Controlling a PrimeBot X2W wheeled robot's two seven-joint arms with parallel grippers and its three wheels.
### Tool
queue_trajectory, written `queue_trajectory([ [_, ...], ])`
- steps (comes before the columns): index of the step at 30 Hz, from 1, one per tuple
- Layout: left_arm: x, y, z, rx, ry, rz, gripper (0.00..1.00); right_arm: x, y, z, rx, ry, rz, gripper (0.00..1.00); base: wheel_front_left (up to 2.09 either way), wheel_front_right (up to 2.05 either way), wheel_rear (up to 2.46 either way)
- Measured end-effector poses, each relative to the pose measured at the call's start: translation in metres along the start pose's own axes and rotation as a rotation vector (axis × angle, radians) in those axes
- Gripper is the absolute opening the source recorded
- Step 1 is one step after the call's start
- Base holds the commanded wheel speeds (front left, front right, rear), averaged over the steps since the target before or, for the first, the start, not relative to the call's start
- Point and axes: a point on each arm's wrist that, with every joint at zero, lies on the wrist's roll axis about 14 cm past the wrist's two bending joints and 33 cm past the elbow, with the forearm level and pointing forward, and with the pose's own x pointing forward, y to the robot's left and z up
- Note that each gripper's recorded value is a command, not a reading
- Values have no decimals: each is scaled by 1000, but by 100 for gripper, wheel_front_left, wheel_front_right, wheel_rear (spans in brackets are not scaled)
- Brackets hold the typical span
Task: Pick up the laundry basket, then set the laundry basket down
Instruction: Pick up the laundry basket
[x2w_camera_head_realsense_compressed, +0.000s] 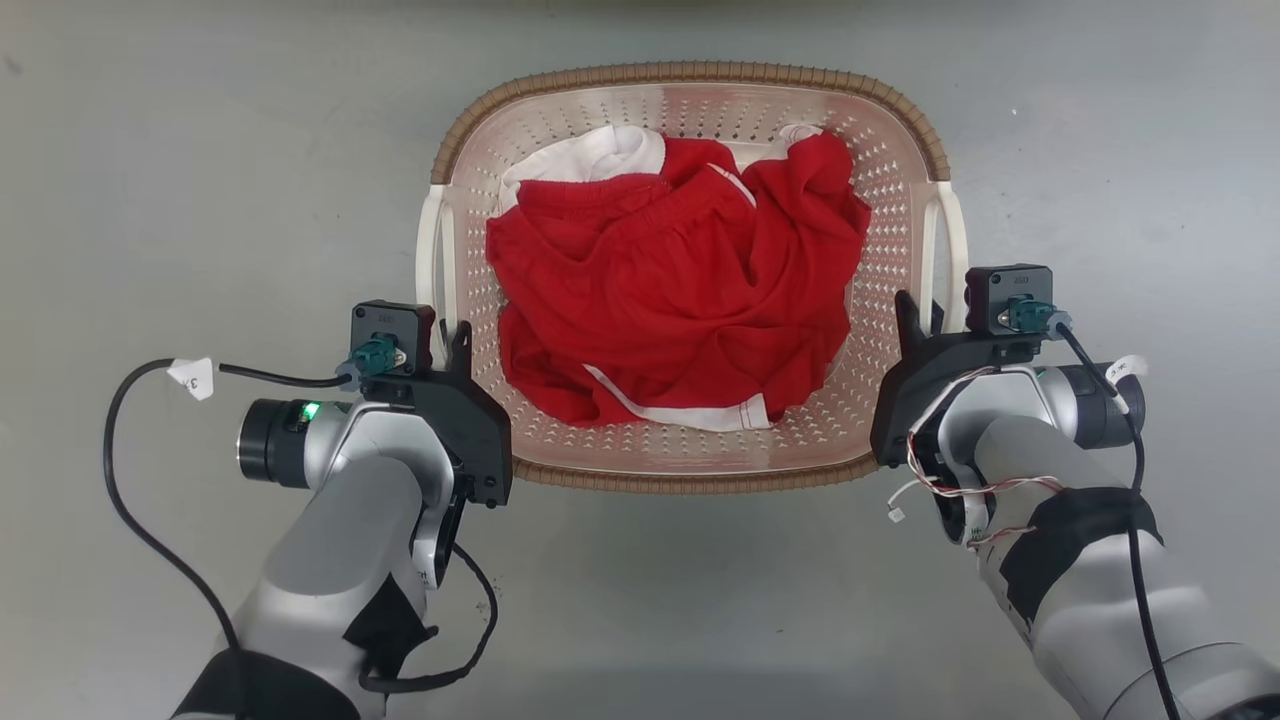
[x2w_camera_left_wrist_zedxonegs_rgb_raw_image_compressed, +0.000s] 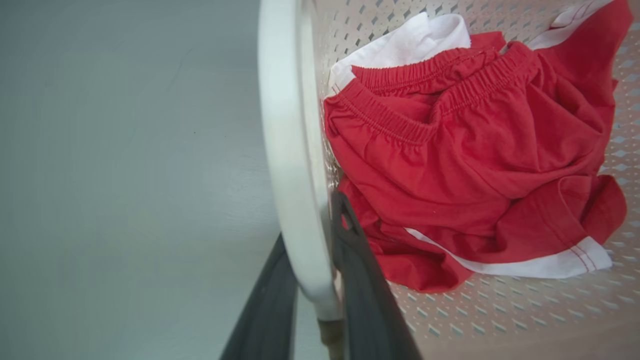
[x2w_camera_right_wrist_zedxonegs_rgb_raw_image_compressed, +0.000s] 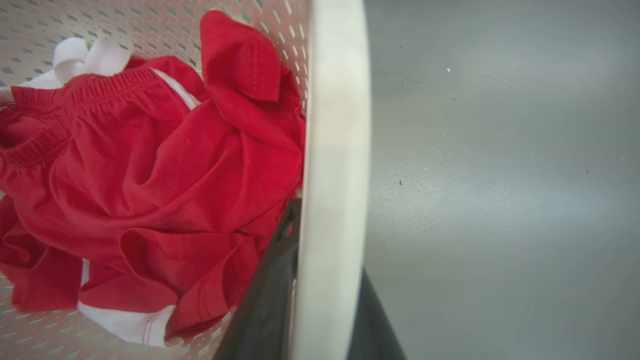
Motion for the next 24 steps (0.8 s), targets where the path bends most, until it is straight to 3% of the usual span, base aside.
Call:
queue_trajectory([
  [24, -68, -17, -6, 34, 4, -10, 0, -77, 17, -13, -4, 27, 10, 0, 0, 0, 0],
])
